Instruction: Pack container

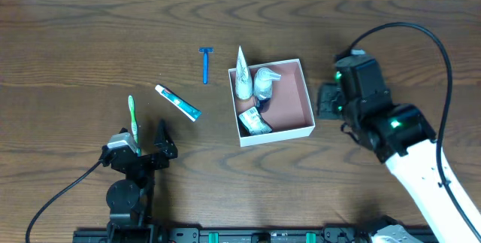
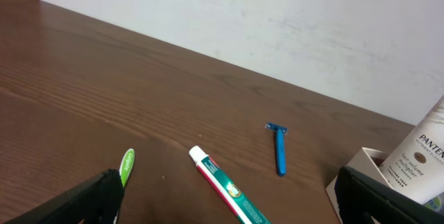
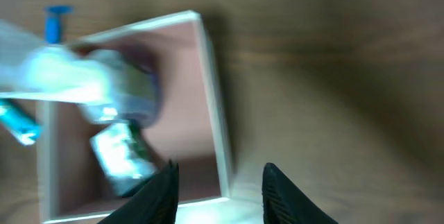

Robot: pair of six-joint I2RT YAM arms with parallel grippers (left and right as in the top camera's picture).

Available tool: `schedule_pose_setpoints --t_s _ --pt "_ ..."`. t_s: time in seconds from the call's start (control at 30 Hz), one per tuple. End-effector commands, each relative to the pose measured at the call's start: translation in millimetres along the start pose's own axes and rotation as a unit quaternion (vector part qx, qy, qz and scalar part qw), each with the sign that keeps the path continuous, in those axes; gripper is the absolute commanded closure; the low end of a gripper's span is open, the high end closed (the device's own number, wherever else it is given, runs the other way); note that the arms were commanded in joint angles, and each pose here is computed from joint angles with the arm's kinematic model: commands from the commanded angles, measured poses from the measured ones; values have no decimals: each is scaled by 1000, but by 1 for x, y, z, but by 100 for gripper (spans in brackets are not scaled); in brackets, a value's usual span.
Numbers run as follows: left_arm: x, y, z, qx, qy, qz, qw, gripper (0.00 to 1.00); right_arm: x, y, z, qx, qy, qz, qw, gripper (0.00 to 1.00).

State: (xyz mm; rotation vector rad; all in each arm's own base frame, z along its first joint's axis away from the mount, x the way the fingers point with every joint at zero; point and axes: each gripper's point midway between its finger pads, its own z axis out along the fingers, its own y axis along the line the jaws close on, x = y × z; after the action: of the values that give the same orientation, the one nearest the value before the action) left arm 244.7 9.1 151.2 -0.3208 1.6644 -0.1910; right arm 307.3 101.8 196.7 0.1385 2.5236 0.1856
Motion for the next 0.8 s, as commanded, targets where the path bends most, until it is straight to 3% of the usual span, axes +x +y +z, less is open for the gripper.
schedule_pose_setpoints --t_s 0.0,0.4,0.77 --pt "18 8 2 -14 24 7 1000 2 13 -21 18 32 32 7 999 63" --pt "18 8 2 -14 24 7 1000 2 63 -34 73 53 125 24 990 62" --pt "18 8 2 -14 24 7 1000 2 80 -17 83 12 152 18 988 63"
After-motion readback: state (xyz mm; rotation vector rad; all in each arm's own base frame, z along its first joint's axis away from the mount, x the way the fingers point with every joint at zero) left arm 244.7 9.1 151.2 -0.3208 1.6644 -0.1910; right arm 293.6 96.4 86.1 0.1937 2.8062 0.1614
